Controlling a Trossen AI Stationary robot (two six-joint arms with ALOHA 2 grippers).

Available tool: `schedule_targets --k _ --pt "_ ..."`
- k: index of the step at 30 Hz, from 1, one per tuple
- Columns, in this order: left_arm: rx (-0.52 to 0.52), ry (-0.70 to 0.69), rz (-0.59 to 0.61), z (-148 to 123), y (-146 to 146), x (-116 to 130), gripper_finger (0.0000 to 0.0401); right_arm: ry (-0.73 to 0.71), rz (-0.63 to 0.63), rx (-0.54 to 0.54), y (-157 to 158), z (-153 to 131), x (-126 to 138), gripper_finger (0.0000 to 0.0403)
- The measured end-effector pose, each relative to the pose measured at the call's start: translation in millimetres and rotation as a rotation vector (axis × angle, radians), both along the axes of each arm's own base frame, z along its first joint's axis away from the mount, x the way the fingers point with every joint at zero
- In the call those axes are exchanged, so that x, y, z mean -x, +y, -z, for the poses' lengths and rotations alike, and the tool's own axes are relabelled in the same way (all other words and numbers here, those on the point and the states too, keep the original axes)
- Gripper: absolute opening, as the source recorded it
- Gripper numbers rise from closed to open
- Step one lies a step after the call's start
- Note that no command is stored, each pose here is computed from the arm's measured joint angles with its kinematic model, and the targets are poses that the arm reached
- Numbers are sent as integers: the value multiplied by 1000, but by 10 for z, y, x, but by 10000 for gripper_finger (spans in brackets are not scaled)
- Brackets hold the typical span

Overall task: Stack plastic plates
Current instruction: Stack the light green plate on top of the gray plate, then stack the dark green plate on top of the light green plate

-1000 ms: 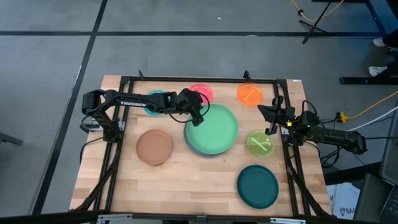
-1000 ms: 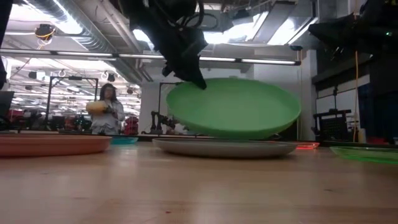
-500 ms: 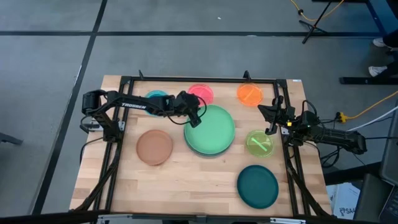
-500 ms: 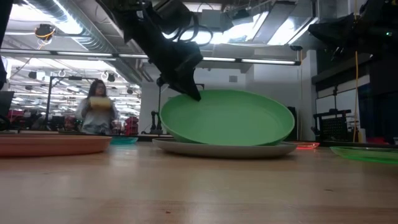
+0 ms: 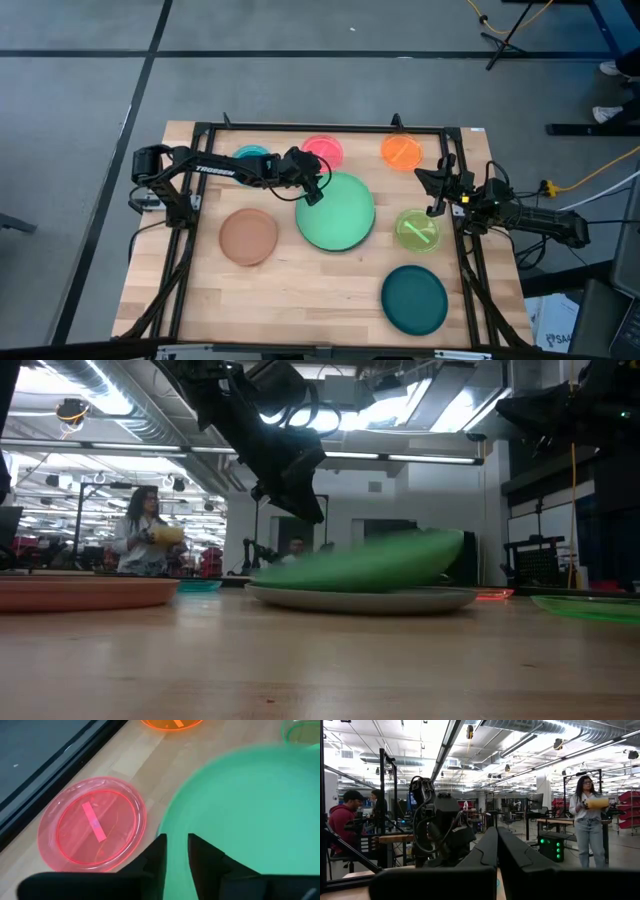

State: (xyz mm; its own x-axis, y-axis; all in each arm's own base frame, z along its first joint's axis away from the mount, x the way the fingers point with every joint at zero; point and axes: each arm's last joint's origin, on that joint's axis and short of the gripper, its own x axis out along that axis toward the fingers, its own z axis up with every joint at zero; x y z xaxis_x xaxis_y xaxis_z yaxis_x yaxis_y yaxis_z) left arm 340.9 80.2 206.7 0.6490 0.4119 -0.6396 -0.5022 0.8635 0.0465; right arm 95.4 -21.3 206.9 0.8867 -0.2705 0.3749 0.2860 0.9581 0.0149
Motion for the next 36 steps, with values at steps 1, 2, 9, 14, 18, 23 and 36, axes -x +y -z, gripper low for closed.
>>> schedule_targets --k 1,2,9,14,18,23,36 --pt "3 -1 0 0 -4 -1 82 0 0 0 0 0 0 5" --pt "3 -1 2 0 -12 -3 86 0 0 0 0 0 0 5" --pt "-55 -34 73 -145 -171 2 89 20 -6 -10 0 20 -9 5" --pt "-152 -95 134 -313 -384 -14 84 51 -37 -27 0 48 -46 5" --pt "-202 -147 213 -373 -558 -66 83 97 -50 -50 -7 36 -97 5" --pt "-232 -169 306 -401 -759 -89 83 170 -124 -73 -8 -15 -206 5" --pt "-264 -275 463 -296 -1059 60 82 375 -213 -110 -40 -30 -566 5"
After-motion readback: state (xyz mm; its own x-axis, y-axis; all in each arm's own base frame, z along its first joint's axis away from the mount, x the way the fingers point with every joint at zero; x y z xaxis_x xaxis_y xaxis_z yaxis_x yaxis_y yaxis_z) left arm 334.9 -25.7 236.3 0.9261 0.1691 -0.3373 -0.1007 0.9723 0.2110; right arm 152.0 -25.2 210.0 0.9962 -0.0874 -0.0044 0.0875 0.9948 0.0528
